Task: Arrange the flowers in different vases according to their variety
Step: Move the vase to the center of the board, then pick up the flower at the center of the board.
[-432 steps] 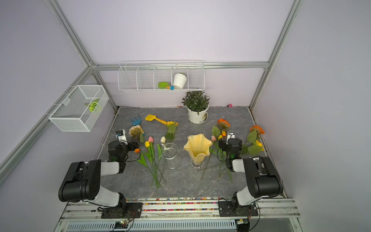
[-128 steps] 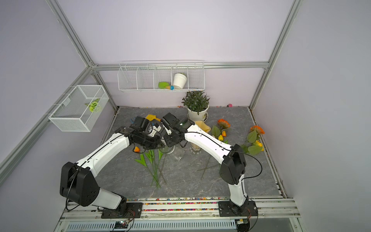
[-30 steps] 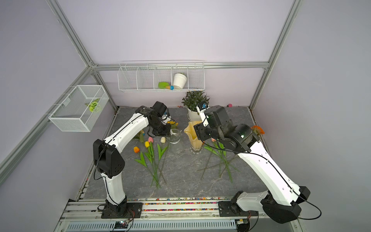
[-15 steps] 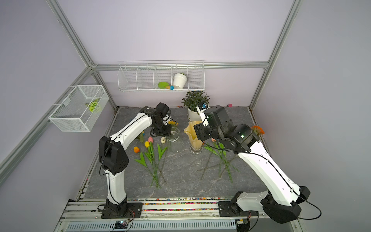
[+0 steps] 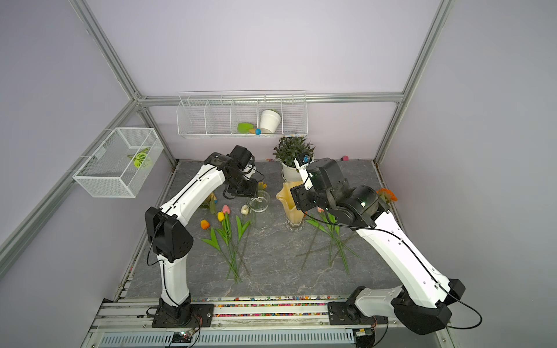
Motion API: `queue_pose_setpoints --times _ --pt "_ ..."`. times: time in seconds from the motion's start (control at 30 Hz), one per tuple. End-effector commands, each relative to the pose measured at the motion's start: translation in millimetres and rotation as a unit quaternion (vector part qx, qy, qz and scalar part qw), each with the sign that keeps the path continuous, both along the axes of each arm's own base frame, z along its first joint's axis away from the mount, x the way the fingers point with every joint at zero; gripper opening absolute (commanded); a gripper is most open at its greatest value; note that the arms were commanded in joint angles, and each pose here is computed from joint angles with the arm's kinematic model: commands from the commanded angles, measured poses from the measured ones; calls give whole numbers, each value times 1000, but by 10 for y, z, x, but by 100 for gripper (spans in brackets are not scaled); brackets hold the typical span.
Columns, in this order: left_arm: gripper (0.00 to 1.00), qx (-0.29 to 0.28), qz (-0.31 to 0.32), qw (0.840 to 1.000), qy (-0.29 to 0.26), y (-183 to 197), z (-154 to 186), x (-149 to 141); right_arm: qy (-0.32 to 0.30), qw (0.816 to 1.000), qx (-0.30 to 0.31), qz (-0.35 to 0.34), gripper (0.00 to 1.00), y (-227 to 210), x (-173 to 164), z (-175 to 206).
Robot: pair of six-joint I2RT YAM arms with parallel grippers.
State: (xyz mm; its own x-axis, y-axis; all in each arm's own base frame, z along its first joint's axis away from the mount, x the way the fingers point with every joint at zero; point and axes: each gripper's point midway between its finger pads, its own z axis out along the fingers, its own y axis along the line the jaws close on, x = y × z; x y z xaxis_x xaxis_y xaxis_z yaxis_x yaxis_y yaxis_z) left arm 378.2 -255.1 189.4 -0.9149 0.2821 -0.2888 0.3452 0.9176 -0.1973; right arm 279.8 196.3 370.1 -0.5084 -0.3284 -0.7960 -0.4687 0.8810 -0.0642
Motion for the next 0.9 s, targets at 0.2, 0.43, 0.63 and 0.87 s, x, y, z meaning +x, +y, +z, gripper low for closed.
queue_pose_setpoints --times 0.2,0.43,0.63,0.87 --pt "67 -32 -35 998 -51 -39 707 -123 3 999 23 -37 76 -139 78 70" --pt "99 -74 -47 982 -170 133 1629 -308 23 985 41 -164 76 -671 227 -74" --pt "100 -146 -48 947 -281 215 1902 -503 103 941 47 -320 76 -1478 205 -829" --pt "100 -229 -63 908 -346 271 1821 -866 208 917 56 -335 65 -1610 177 -1744"
